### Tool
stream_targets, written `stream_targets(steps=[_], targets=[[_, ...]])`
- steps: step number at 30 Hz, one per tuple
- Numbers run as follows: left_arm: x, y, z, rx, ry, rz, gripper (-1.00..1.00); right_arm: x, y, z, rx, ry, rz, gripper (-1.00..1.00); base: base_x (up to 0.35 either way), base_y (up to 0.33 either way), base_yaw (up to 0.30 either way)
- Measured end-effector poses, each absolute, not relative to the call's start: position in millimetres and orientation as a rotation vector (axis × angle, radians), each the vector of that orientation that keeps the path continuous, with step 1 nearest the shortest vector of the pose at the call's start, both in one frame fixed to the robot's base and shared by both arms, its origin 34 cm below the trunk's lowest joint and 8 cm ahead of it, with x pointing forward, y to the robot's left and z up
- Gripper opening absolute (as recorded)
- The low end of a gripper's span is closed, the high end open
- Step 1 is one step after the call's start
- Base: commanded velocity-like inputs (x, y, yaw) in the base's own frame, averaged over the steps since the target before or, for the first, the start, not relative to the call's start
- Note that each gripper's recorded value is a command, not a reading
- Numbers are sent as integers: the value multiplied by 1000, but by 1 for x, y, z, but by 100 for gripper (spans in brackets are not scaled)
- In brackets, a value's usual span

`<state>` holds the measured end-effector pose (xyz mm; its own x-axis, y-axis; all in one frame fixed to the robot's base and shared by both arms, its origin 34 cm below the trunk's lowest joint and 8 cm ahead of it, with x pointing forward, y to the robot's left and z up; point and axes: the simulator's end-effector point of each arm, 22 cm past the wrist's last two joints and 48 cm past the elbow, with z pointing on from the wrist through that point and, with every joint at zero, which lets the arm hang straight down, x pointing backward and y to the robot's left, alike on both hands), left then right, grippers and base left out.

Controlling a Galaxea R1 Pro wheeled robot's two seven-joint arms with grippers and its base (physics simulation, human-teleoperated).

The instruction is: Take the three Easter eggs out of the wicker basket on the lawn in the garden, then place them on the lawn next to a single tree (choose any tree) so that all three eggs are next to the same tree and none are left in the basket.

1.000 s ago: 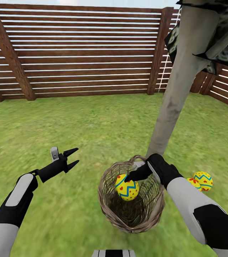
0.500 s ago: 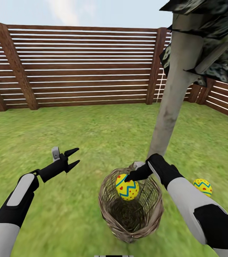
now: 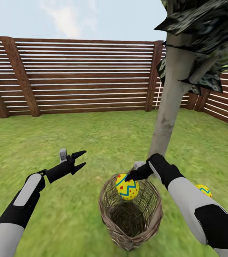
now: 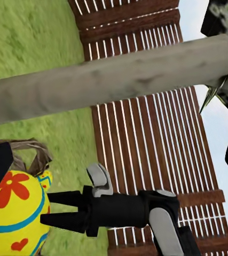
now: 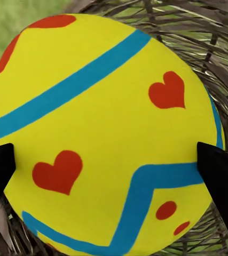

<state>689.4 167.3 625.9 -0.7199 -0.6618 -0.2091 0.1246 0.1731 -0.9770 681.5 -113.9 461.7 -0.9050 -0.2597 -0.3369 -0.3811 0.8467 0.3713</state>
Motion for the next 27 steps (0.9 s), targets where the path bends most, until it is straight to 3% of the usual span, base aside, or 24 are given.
stream_targets(steps=[7, 15, 27], targets=[[687, 166, 644, -485, 1807, -1611, 100, 671, -111, 493, -493, 2698, 839, -100, 0, 0, 0], [691, 160, 654, -490, 1838, -1582, 100, 664, -150, 550, -445, 2592, 1145, -100, 0, 0, 0], [697, 160, 678, -490, 1833, -1587, 100, 682, -180, 590, -336, 2521, 1192, -100, 0, 0, 0]])
